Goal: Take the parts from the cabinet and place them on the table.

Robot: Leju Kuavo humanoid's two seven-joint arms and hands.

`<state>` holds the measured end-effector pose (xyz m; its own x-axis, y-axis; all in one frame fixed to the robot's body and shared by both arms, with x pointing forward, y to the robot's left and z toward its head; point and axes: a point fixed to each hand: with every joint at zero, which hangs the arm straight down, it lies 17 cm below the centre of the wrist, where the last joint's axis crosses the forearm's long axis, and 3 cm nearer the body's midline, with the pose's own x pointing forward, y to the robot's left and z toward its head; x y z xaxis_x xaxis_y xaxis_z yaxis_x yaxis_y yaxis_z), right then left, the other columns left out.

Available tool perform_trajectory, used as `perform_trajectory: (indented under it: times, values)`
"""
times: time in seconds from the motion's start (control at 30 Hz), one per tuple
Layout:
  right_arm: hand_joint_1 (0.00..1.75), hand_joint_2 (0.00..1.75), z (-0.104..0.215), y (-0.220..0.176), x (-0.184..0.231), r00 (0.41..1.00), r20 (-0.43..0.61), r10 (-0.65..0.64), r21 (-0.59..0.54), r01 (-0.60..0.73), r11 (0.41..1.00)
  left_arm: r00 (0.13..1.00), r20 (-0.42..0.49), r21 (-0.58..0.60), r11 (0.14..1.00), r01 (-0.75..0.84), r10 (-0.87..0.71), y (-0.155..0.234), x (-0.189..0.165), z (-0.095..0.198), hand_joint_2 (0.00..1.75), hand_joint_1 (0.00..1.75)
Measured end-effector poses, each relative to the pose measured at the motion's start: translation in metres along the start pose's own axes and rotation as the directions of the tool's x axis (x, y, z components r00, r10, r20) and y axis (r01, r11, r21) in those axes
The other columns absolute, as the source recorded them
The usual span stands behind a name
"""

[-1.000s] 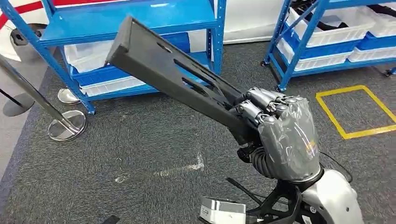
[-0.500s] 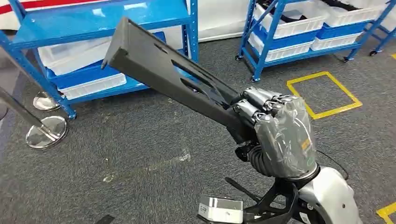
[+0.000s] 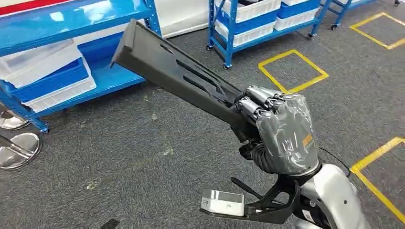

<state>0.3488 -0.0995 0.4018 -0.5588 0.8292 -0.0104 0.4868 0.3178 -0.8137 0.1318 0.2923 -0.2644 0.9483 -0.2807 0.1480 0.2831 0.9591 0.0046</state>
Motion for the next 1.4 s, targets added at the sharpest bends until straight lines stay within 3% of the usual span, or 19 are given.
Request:
perform_trajectory:
  times: [1.4]
  values:
    - [1.71,1.75,-0.003,0.012,-0.002,1.0,-0.004,-0.008,0.019,0.008,1.0,0.999,0.017,0.007,0.999,-0.036,0.036,0.011,0.004,0.001,0.0,0.0]
